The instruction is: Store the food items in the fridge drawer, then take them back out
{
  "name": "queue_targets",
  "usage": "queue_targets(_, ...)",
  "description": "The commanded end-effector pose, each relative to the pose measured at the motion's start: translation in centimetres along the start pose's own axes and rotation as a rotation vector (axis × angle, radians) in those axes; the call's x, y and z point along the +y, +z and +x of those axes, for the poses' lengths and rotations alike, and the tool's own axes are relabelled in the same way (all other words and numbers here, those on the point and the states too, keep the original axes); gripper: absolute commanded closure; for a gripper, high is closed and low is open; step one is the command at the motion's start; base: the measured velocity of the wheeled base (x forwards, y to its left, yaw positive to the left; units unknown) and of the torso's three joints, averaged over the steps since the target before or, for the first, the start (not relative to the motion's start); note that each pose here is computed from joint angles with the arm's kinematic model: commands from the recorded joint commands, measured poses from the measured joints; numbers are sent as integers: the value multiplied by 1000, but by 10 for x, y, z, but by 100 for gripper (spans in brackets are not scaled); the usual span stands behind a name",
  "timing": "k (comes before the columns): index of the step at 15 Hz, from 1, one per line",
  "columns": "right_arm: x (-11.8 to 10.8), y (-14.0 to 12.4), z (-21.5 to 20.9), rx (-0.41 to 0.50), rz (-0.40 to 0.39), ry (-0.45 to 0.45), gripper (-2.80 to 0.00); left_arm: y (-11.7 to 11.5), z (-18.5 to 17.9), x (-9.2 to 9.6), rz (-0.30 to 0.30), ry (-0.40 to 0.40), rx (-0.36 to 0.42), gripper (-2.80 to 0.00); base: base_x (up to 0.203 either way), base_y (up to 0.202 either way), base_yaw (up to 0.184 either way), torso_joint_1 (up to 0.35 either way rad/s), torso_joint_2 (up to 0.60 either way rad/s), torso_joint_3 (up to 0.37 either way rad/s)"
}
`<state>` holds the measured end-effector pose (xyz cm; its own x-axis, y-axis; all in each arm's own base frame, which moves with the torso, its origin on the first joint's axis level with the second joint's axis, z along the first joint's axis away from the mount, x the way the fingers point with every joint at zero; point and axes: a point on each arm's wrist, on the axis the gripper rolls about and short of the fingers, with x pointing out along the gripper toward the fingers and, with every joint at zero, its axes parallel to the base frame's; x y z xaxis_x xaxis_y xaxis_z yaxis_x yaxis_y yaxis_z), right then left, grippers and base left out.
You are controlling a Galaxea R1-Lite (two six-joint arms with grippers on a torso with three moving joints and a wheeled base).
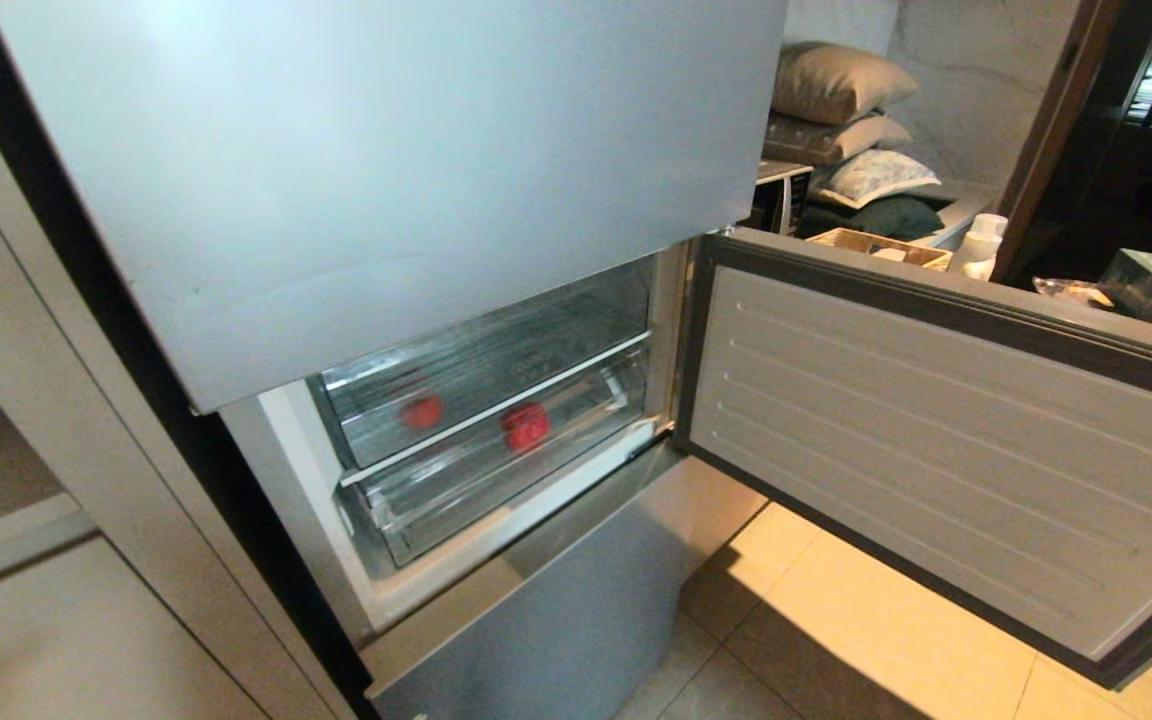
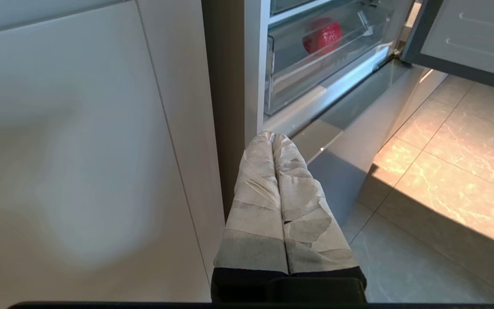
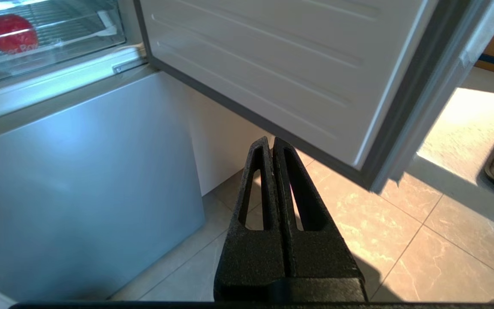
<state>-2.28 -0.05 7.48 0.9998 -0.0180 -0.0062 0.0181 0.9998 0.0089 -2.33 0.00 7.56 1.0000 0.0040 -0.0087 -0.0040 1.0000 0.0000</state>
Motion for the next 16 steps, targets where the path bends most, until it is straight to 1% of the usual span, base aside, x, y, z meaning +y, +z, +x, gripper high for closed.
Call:
queue_targets(1,0,0,0,0,-1,2,0,0,0,0,0,1,0,0,-109,0,2,7,7,1)
queue_targets(2,0,0,0,2,-14,6,0,0,0,0,0,1,0,0,-94,0,-1,-7,-5,5)
queue_targets(5,0,0,0,0,2,1,0,0,0,0,-2,1,0,0,0,0,0,0,0,0)
queue_targets(9,0,0,0,2,1,2,0,0,0,0,0,1,0,0,0,0,0,0,0,0)
queue_targets(10,0,0,0,1,-17,3,0,0,0,0,0,1,0,0,0,0,0,0,0,0)
queue_targets(12,0,1,0,4,-6,3,0,0,0,0,0,1,0,0,0,0,0,0,0,0)
queue_targets(14,0,3,0,14,15,-15,0,0,0,0,0,1,0,0,0,0,0,0,0,0)
queue_targets(15,-1,16,-3,-14,38,-32,0,0,0,0,-1,1,0,0,0,0,0,0,0,0)
queue_targets(16,-1,35,-9,-57,69,-63,0,0,0,0,0,1,0,0,0,0,0,0,0,0)
